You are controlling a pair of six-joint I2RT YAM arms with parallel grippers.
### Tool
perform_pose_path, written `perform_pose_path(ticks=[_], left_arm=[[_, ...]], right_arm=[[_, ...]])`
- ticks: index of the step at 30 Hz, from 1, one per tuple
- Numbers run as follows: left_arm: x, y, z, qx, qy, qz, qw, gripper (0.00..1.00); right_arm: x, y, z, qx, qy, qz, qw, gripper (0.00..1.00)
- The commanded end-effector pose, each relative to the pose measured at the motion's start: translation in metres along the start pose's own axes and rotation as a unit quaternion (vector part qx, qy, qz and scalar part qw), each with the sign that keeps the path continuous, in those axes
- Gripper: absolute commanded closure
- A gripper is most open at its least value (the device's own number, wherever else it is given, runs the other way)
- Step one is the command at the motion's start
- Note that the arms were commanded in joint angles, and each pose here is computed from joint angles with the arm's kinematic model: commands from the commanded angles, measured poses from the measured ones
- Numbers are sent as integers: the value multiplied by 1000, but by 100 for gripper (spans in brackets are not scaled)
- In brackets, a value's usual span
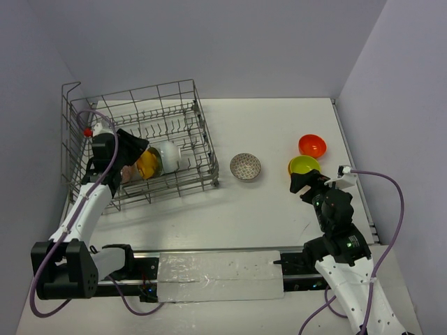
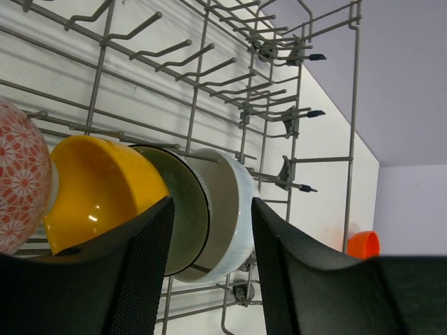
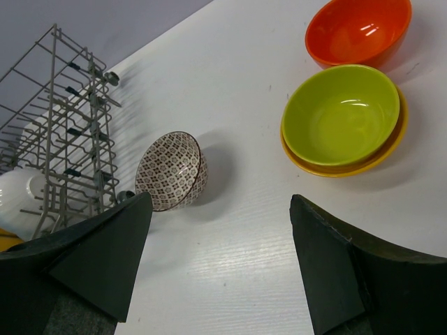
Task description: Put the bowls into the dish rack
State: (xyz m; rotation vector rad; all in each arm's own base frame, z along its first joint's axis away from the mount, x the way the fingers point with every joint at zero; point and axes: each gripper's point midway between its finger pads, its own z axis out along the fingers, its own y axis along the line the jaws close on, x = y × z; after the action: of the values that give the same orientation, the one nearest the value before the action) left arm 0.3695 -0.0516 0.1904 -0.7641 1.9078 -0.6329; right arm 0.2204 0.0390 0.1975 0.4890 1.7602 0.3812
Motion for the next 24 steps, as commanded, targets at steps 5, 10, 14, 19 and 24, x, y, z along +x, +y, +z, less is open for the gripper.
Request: perform_pose_path(ticks=[5,10,14,19,24], left_arm=[[3,23,8,-52,-2,-8,999,45],[2,28,9,-60,-9,-6,998,46],[12,33,17,-67,14,-12,998,48],[1,15,7,-35,-8,-4,999,46],[-21,-17,-15,16,-40,8,999,43]], right_arm=[[-7,6,2,-13,-16,-1,1000,13],[-6,6,2,-14,-16,-1,1000,13],[-5,6,3,-12,-12,-2,1000,13],[-5,5,2,-13,-14,-1,1000,13],[-4,5,4,-13,-10,-3,1000,13]])
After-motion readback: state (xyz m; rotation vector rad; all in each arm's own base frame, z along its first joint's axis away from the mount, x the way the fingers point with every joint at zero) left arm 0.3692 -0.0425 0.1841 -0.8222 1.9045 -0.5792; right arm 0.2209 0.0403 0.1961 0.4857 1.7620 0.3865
